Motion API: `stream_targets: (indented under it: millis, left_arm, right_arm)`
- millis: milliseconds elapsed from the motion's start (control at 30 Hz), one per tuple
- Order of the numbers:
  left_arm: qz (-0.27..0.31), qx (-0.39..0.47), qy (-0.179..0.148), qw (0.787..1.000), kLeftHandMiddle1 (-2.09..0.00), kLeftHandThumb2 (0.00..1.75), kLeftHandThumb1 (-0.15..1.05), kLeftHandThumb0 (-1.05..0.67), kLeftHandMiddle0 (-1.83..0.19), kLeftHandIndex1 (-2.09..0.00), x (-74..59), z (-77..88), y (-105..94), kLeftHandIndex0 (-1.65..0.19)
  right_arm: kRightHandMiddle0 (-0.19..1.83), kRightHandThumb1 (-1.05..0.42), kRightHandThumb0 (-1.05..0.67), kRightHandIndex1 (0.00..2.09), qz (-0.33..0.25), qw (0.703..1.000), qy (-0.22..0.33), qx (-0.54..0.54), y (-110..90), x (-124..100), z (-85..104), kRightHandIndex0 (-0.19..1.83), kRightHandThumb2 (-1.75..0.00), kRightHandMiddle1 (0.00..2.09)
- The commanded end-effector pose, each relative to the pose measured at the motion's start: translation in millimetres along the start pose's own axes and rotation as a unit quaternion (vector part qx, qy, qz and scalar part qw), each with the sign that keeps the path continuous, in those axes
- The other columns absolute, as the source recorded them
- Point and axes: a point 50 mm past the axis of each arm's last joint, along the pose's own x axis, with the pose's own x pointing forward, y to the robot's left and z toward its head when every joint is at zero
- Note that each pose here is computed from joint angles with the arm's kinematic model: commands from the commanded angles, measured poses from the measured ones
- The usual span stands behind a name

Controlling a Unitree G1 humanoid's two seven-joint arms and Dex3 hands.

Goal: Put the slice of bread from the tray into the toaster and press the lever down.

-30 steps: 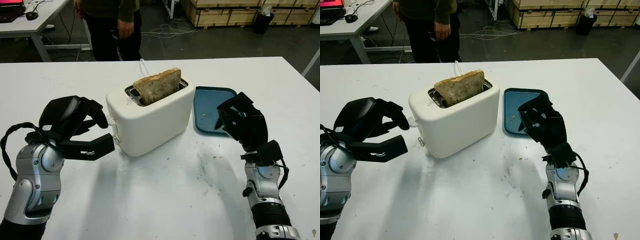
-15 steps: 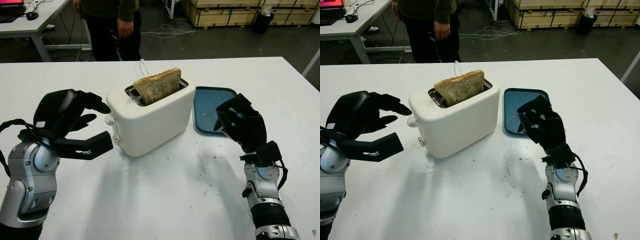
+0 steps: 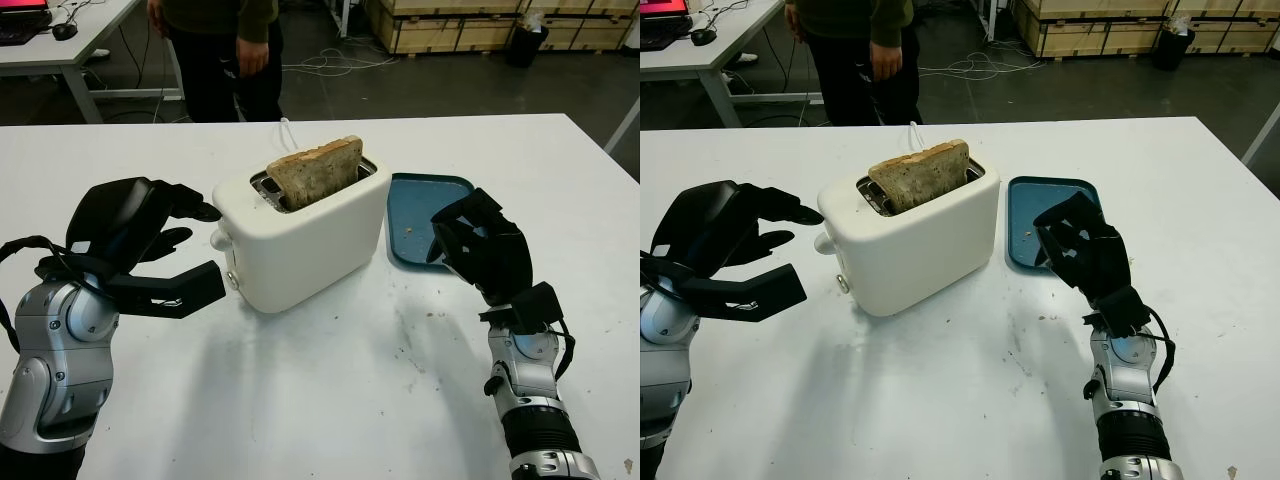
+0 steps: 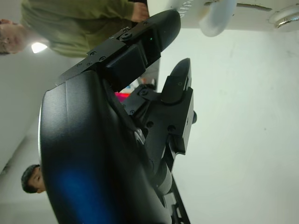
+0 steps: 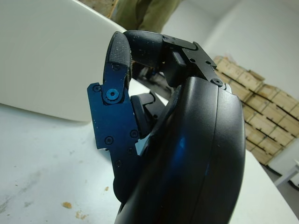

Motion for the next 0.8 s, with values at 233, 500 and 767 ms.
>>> stream_targets:
  millis: [233, 500, 767]
  left_arm:
    - [-0.004, 0.008, -0.005, 1.000, -1.68, 0.05, 0.92, 0.00, -1.03, -0.05, 3.3, 1.8, 0.8, -1.15]
    - [0.001, 0.004, -0.007, 1.000, -1.71, 0.05, 0.92, 0.02, -1.00, -0.06, 2.7, 1.3, -0.6, -1.21]
    - [-0.007, 0.007, 0.001, 1.000, -1.74, 0.05, 0.92, 0.01, -0.97, -0.17, 5.8, -4.0, -9.2, -1.44]
  right_arm:
    - [0.51, -0.92, -0.42, 1.75, -0.002, 1.000, -0.017, 0.008, 2, 1, 2.8, 0.81, -0.34, 1.75]
    - [0.51, -0.92, -0.41, 1.75, 0.002, 1.000, -0.017, 0.007, 1, 1, 1.6, 0.81, -0.35, 1.75]
    - [0.51, -0.92, -0.41, 1.75, 0.000, 1.000, -0.018, 0.008, 2, 0, 1.9, 0.81, -0.34, 1.75]
